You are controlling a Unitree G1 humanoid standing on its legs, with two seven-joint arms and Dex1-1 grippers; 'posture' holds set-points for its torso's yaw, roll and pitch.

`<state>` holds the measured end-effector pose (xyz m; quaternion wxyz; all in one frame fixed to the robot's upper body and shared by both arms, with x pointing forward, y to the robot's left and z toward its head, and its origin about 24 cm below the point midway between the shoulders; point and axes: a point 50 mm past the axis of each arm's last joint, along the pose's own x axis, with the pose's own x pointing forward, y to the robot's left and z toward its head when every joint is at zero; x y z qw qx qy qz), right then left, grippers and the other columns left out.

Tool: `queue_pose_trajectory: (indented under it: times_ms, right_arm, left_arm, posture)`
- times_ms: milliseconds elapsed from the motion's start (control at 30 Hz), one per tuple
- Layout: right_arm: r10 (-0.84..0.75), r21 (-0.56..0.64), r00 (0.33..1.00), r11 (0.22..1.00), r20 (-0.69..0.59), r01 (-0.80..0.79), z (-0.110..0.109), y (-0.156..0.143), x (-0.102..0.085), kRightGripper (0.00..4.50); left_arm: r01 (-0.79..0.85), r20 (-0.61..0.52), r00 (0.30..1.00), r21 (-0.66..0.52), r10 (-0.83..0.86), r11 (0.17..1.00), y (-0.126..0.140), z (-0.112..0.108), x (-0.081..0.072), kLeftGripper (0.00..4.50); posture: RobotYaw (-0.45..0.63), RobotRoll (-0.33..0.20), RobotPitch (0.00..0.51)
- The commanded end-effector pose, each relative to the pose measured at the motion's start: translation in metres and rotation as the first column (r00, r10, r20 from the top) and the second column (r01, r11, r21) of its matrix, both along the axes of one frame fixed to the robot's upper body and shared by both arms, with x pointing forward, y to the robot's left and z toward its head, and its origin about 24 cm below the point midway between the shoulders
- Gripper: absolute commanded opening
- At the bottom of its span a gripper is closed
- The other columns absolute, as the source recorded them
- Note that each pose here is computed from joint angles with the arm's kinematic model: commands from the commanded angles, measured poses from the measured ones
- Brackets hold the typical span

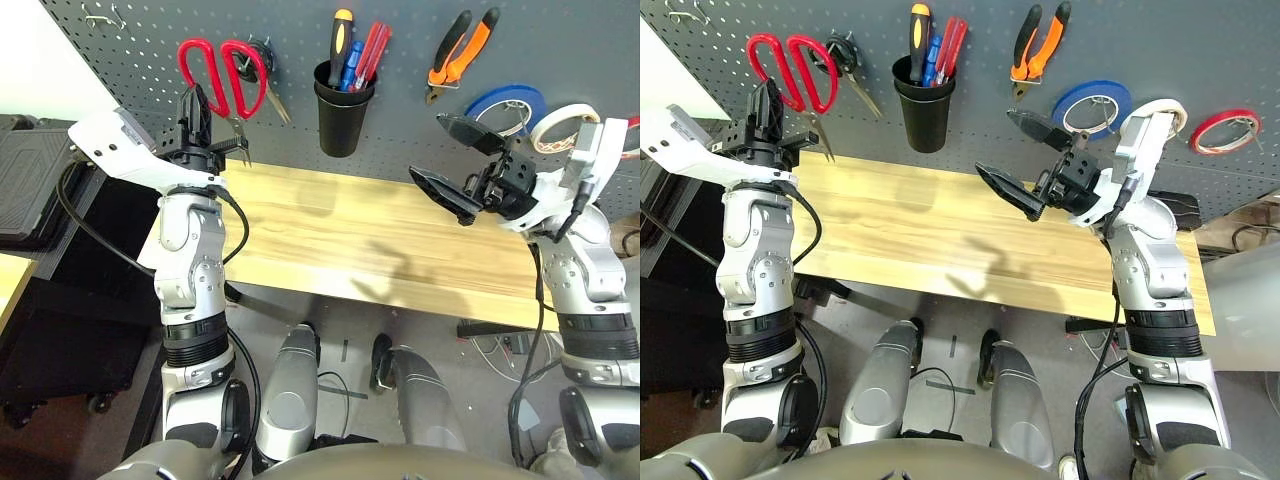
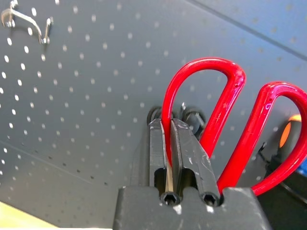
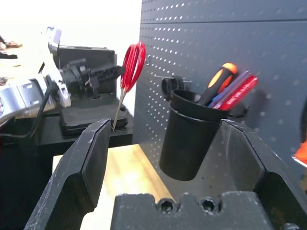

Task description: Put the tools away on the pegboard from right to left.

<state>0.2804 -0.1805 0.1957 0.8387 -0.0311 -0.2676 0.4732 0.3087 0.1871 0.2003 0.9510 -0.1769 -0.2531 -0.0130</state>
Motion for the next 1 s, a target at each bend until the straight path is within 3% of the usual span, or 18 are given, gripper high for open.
queue_pose_trajectory:
  times_ms: [33, 367, 1000]
  right_arm:
    - [-0.009, 0.009, 1.0, 1.0, 0.021, 0.009, 0.006, -0.002, -0.004, 4.5]
    - [-0.024, 0.011, 1.0, 1.0, 0.019, 0.024, 0.004, 0.0, -0.004, 4.5]
    - [0.003, 0.007, 1.0, 1.0, -0.004, -0.003, -0.003, 0.012, 0.001, 4.5]
  left_arm:
    - [-0.001, 0.012, 1.0, 0.01, 0.0, 1.0, 0.002, 0.001, 0.005, 0.03]
    - [-0.034, 0.016, 0.999, 0.016, 0.034, 0.999, 0.013, 0.001, 0.019, 0.03]
    - [-0.119, 0.009, 0.993, 0.002, 0.119, 0.993, 0.032, -0.004, 0.005, 0.03]
  posture:
    - [0.24, 0.0, 0.179]
    - [0.23, 0.0, 0.183]
    - [0.27, 0.0, 0.212]
